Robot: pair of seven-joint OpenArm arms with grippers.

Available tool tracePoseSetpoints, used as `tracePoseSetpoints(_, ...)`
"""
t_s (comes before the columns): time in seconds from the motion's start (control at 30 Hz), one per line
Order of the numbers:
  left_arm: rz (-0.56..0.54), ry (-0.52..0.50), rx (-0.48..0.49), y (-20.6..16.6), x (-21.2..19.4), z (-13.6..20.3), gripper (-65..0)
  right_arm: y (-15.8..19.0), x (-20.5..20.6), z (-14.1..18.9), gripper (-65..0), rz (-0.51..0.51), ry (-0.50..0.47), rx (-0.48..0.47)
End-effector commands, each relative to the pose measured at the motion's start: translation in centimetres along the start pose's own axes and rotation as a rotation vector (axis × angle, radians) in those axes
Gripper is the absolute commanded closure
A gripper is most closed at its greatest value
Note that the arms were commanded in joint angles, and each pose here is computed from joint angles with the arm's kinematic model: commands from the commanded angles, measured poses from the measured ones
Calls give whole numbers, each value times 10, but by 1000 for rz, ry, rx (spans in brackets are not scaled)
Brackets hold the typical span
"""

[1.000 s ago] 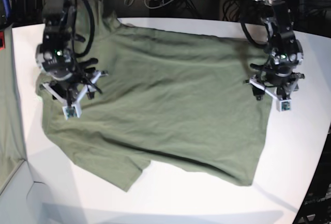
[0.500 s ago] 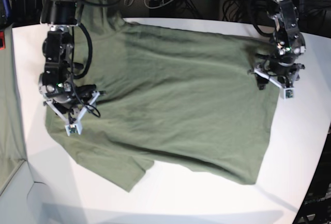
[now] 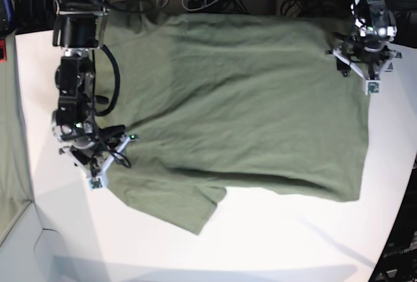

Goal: Layout the t-shirt on the table in an organized manner, then fold the t-shirt properly
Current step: 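Release both grippers and lower them onto the shirt body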

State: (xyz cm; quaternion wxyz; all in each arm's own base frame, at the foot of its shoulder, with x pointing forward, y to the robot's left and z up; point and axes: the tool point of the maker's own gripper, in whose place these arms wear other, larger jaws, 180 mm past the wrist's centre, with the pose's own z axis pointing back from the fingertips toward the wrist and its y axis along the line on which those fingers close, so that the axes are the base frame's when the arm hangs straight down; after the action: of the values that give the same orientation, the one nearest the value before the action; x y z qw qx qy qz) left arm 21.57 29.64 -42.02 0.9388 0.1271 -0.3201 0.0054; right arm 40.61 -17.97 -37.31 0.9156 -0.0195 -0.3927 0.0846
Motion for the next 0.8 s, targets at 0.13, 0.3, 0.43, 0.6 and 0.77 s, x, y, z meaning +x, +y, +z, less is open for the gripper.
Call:
tracePoseSetpoints(0.13,-2,-114,2,-5,36,15,-384,10,50,-22,-326,43,-74,39)
tracePoseSetpoints(0.3,28,-139,-14,-17,42,19,-384,23,80,-36,-326,87,-101,71)
tracePoseSetpoints(0.43,42,-105,-23,-19,32,10,-384,43,101,-41,-326,111,-130,108)
tracePoseSetpoints(0.6,55,-35,-27,-18,10,-7,-384,69,100,-57,-326,112,-115,162)
tracePoseSetpoints(0.77,68,-4,-31,-19,2,-16,-384,77,95,-73,-325,69,-147,189)
